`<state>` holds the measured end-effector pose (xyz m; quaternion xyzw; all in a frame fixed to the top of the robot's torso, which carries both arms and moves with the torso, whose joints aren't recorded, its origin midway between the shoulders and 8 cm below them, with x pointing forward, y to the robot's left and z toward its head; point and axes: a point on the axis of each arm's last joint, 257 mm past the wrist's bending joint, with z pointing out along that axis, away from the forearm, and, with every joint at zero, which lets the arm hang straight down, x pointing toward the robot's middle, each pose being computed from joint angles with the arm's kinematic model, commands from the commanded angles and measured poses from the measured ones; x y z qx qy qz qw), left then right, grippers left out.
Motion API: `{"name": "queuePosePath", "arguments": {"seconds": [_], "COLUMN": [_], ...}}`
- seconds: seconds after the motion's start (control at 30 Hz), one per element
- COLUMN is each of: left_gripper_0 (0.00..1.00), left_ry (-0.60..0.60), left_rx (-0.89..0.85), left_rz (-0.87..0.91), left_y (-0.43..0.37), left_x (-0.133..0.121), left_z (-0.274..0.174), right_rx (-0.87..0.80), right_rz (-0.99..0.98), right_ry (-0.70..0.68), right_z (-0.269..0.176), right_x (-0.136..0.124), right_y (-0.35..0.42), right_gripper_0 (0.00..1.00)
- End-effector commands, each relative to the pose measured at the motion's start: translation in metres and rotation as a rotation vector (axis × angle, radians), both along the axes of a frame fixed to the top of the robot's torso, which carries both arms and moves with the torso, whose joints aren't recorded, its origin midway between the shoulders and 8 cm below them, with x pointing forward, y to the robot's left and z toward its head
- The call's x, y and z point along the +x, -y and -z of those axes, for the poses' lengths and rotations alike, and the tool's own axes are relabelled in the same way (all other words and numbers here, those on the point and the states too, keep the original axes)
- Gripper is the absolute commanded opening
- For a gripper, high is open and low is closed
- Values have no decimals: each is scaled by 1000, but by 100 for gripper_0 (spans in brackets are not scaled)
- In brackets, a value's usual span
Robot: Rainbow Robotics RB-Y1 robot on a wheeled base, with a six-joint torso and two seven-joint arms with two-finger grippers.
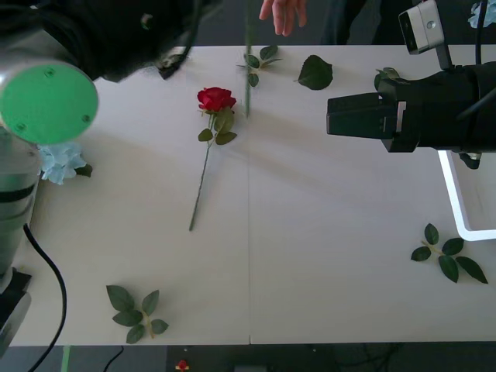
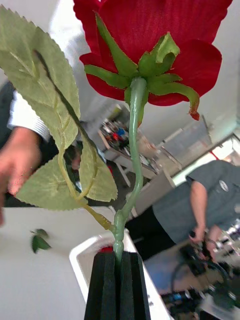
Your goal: Place the red flowers into the right box and the blue flowers into the left box. If a person shows an open palm, hand one flower to the person first, then continue sorting.
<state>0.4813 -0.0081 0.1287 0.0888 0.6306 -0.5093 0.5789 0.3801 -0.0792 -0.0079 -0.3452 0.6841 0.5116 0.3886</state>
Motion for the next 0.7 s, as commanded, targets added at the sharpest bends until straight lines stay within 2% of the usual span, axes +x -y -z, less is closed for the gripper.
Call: {"name": "queuePosePath", "arguments": {"seconds": [0.03,0.3,0.43,0.7], "left_gripper_0": [0,0,0,0], "left_ry": [-14,-44,-43,-51], "left_rx": [-45,-39,-41,-41], "left_rz": [104,144,152,161], "left_y": [32,44,45,46], "left_x": [-35,-45,-49,-50], "left_z": [-2,10,9,11], "right_rx": [17,51,96,146], "right_rz": [-32,-41,-31,-15], "right_ry": [-13,-35,-118,-124], "right_z": [10,-3,-10,-17], "right_x": [-12,-16,-17,-14], "right_y": [-9,-5,-2,-2], "right_gripper_0": [100,100,100,100]}}
